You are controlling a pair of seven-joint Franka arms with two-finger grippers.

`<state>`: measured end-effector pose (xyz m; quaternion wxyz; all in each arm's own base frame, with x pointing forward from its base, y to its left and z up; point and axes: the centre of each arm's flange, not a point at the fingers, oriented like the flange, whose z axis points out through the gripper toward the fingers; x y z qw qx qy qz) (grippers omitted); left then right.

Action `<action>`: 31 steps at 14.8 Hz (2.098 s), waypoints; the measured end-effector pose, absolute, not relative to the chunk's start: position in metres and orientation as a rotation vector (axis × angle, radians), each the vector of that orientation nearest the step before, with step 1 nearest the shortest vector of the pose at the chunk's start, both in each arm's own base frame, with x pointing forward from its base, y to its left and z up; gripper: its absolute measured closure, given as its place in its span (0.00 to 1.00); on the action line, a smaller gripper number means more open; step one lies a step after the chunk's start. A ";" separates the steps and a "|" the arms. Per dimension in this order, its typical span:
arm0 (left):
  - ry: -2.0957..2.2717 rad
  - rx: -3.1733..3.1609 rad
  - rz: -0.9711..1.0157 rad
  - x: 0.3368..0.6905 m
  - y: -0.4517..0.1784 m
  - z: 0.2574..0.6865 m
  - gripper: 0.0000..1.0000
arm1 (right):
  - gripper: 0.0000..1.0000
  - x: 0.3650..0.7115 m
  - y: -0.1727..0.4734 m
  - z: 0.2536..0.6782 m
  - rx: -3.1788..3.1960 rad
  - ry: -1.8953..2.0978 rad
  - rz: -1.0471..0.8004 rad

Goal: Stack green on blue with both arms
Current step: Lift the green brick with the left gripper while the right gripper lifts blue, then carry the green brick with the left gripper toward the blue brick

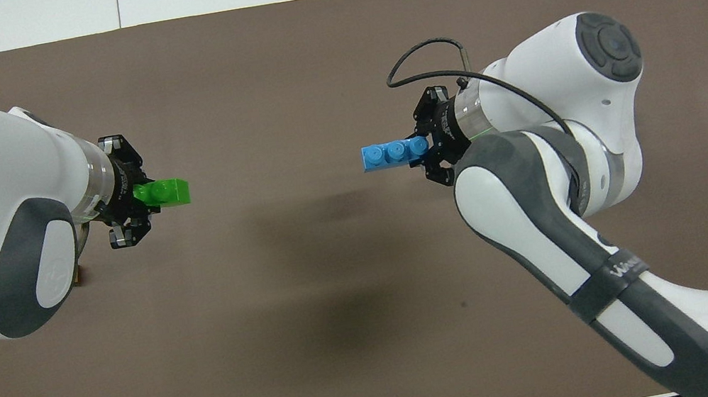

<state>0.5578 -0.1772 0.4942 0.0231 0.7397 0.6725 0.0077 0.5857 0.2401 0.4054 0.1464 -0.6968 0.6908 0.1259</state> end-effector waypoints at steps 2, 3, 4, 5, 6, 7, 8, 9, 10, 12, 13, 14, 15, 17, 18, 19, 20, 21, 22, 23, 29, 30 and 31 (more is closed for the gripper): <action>2.081 2.307 0.045 0.552 -0.192 0.493 0.66 | 0.65 0.569 0.259 0.383 -2.027 1.972 0.339; 2.083 2.319 0.077 0.550 -0.200 0.493 0.66 | 0.65 0.561 0.268 0.374 -2.040 1.961 0.330; 2.082 2.330 0.100 0.546 -0.209 0.492 0.66 | 0.65 0.555 0.275 0.368 -2.053 1.951 0.326; 2.077 2.341 0.110 0.540 -0.220 0.491 0.66 | 0.65 0.549 0.282 0.363 -2.066 1.944 0.325; 2.075 2.354 0.117 0.534 -0.231 0.488 0.66 | 0.65 0.543 0.288 0.358 -2.078 1.936 0.323; 2.078 2.359 0.125 0.528 -0.241 0.484 0.66 | 0.65 0.536 0.297 0.351 -2.085 1.923 0.310; 2.083 2.362 0.131 0.521 -0.252 0.481 0.66 | 0.65 0.529 0.304 0.343 -2.086 1.916 0.294; 2.087 2.364 0.141 0.515 -0.263 0.477 0.66 | 0.65 0.524 0.308 0.334 -2.086 1.920 0.287; 2.094 2.356 0.153 0.509 -0.273 0.473 0.66 | 0.65 0.521 0.310 0.326 -2.087 1.928 0.286; 2.102 2.342 0.163 0.500 -0.287 0.465 0.66 | 0.65 0.519 0.306 0.316 -2.082 1.951 0.287; 2.106 2.334 0.164 0.497 -0.292 0.463 0.66 | 0.65 0.519 0.303 0.313 -2.073 1.958 0.277; 2.115 2.315 0.167 0.495 -0.296 0.461 0.66 | 0.65 0.519 0.300 0.309 -2.065 1.962 0.266; 2.125 2.292 0.168 0.493 -0.299 0.458 0.66 | 0.65 0.518 0.298 0.305 -2.060 1.966 0.258; 2.131 2.266 0.168 0.487 -0.307 0.449 0.66 | 0.65 0.516 0.297 0.299 -2.062 1.975 0.258; 2.136 2.258 0.165 0.483 -0.314 0.442 0.66 | 0.65 0.515 0.296 0.296 -2.063 1.978 0.259; 2.140 2.253 0.162 0.479 -0.321 0.434 0.66 | 0.65 0.515 0.296 0.294 -2.060 1.984 0.261; 2.144 2.249 0.158 0.476 -0.328 0.428 0.66 | 0.65 0.515 0.295 0.292 -2.041 1.995 0.270; 2.148 2.244 0.155 0.475 -0.333 0.424 0.66 | 0.65 0.515 0.294 0.291 -2.011 2.009 0.278; 2.155 2.235 0.153 0.474 -0.336 0.420 0.66 | 0.65 0.515 0.293 0.289 -1.992 2.017 0.280; 2.162 2.225 0.152 0.474 -0.339 0.418 0.66 | 0.65 0.515 0.292 0.288 -1.982 2.022 0.280; 2.176 2.170 0.190 0.463 -0.370 0.398 0.66 | 0.65 0.515 0.292 0.283 -1.979 2.031 0.284; 2.177 2.169 0.195 0.461 -0.376 0.392 0.66 | 0.65 0.515 0.291 0.281 -1.978 2.033 0.282; 2.176 2.175 0.192 0.459 -0.383 0.386 0.66 | 0.65 0.515 0.291 0.279 -1.974 2.034 0.276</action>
